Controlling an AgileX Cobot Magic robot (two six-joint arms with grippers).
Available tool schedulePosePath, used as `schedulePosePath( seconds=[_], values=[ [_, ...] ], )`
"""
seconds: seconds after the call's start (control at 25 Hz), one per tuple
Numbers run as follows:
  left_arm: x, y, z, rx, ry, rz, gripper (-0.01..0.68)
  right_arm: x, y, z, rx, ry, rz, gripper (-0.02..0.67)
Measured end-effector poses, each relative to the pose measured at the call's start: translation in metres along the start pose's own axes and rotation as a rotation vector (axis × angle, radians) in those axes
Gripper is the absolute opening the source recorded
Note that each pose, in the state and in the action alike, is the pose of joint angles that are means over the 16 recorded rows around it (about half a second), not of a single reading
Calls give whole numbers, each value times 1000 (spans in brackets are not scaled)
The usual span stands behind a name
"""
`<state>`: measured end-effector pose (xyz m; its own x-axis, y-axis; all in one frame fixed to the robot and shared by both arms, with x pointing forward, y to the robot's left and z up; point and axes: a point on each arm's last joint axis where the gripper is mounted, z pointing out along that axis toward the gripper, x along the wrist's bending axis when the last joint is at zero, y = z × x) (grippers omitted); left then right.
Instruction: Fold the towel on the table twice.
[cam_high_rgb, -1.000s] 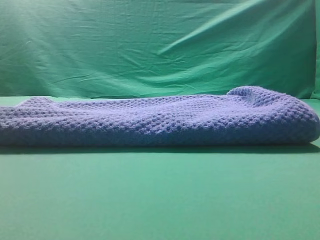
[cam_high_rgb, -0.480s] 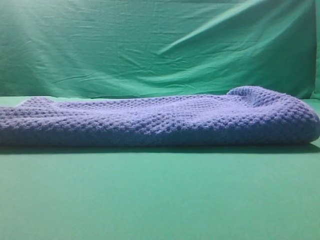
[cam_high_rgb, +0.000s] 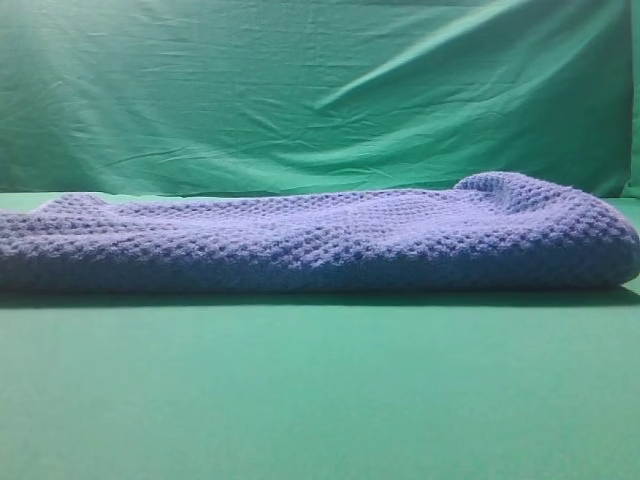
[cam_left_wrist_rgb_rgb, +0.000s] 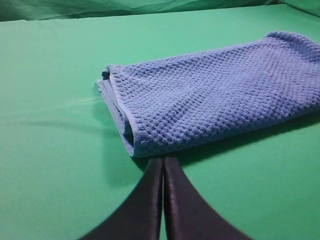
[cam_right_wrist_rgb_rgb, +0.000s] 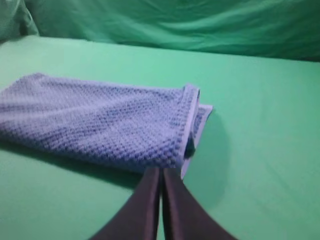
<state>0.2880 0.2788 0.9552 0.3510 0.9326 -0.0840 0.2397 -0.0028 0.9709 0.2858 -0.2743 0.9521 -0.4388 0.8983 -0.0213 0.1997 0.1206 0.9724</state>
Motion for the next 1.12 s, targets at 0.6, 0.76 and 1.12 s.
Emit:
schedulePosePath(
  seconds=[0.6,0.76,1.12],
  values=[
    [0,-2,0,19,0,4,0,1,-6,0,70,6,-2,0],
    [1,-2,0,17,16,-1,0,-1,-7,0,71,-23,7,0],
    [6,-1,0,9,117,-25,0,-9,-7,-1,75,-182,50,0]
  ],
)
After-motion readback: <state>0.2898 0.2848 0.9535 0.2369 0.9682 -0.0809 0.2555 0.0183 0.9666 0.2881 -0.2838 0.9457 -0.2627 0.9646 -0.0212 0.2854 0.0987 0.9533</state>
